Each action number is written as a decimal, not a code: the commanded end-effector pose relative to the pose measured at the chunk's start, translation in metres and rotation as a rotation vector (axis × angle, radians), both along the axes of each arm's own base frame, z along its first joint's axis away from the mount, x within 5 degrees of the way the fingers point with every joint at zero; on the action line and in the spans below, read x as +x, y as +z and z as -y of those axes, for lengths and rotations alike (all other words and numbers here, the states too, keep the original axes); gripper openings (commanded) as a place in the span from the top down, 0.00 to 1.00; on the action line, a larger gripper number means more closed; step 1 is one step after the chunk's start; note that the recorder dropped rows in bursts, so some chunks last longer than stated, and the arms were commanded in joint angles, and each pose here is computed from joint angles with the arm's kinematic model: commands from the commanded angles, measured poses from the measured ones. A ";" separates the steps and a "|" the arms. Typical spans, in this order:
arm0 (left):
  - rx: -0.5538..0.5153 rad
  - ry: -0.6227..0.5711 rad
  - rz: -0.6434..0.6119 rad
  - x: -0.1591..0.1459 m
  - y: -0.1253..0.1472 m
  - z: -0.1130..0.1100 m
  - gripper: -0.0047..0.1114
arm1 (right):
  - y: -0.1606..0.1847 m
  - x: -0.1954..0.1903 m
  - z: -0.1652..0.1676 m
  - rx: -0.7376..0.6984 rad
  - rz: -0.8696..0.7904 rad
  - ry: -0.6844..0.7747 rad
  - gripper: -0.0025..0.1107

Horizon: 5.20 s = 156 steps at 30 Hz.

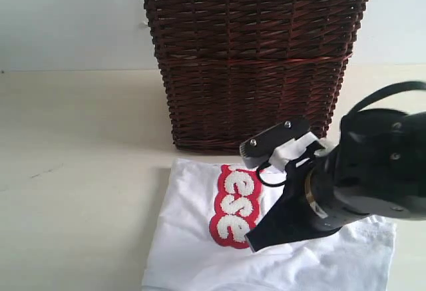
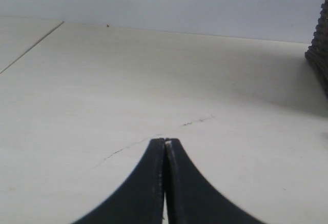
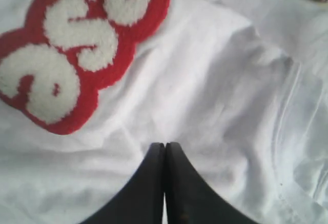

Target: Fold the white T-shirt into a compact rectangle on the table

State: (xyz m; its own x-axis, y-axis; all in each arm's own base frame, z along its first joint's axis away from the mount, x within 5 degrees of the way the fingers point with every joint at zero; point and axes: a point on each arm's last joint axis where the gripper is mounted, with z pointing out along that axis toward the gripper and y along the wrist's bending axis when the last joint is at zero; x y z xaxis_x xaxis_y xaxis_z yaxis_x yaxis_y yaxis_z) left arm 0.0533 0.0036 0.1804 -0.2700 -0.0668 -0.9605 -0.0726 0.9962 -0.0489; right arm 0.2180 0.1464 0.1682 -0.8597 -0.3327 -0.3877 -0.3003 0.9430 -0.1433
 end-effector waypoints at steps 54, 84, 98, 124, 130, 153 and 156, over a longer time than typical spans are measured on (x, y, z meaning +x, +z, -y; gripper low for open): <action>0.003 0.000 0.012 0.000 0.001 0.000 0.96 | 0.226 -0.245 0.127 0.814 1.232 0.394 0.98; 0.003 0.000 0.012 0.000 0.001 0.000 0.96 | 0.232 -0.265 0.134 0.494 1.579 0.159 0.98; 0.003 0.000 0.012 0.000 0.001 0.000 0.96 | 0.232 -0.265 0.134 0.494 1.579 0.159 0.98; 0.003 0.000 0.012 0.000 0.001 0.000 0.96 | 0.212 -0.242 0.147 0.102 1.577 -0.143 0.98; 0.003 0.000 0.012 0.000 0.001 0.000 0.96 | 0.173 -0.210 0.148 0.154 1.579 -0.146 0.98; 0.003 0.000 0.012 0.000 0.001 0.000 0.96 | 0.030 -0.162 0.153 0.135 1.079 -0.223 0.98; 0.003 0.000 0.012 0.000 0.001 0.000 0.96 | 0.026 -0.163 0.155 0.184 1.037 -0.294 0.98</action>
